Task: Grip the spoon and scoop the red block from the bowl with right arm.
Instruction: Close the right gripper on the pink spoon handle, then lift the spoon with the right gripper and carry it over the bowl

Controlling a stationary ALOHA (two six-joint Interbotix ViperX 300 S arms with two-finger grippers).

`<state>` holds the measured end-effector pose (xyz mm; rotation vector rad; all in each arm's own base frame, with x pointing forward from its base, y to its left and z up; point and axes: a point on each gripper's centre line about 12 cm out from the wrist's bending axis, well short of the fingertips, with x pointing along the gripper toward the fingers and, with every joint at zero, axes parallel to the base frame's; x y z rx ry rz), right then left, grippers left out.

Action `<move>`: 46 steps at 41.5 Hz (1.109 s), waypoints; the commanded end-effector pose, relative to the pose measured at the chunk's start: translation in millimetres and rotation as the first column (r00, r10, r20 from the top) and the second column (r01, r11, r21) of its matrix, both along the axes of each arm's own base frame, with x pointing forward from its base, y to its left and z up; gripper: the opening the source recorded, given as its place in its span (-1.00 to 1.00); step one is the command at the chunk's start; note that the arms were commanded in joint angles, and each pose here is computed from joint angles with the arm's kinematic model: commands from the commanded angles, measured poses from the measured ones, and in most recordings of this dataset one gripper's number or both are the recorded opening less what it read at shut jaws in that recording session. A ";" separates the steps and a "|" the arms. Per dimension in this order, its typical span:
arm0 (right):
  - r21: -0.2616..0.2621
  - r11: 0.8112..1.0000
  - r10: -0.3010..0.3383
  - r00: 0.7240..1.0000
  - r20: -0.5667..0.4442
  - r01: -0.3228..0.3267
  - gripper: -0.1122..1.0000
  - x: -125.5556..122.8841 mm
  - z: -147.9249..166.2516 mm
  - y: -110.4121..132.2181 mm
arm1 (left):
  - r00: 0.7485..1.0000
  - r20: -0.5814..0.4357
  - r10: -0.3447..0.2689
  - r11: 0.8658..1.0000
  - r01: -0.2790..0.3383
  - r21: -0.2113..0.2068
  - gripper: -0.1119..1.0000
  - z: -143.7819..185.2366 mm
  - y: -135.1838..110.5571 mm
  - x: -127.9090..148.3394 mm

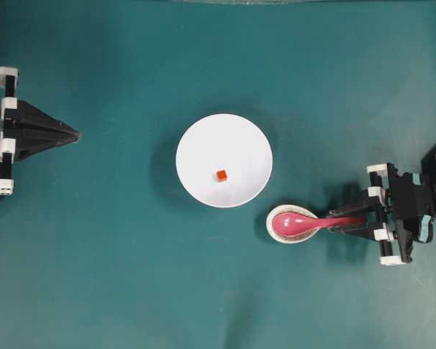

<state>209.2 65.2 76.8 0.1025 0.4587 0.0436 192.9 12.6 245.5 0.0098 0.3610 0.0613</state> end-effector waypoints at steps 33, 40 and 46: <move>0.071 0.997 -0.011 0.993 0.115 0.002 -0.35 6.0 32.9 1.1 | 1.000 0.013 0.011 1.000 -0.011 0.005 -0.80 5.8 2.6 2.6; 0.097 0.995 -0.042 0.992 0.123 0.030 -0.35 13.9 49.5 -5.3 | 1.000 0.007 0.011 1.000 -0.011 0.005 -0.80 5.7 2.6 2.2; 0.078 0.996 -0.041 0.992 0.118 0.032 -0.35 23.0 66.9 -10.2 | 1.000 0.003 0.011 1.000 -0.011 0.006 -0.80 5.2 2.6 2.0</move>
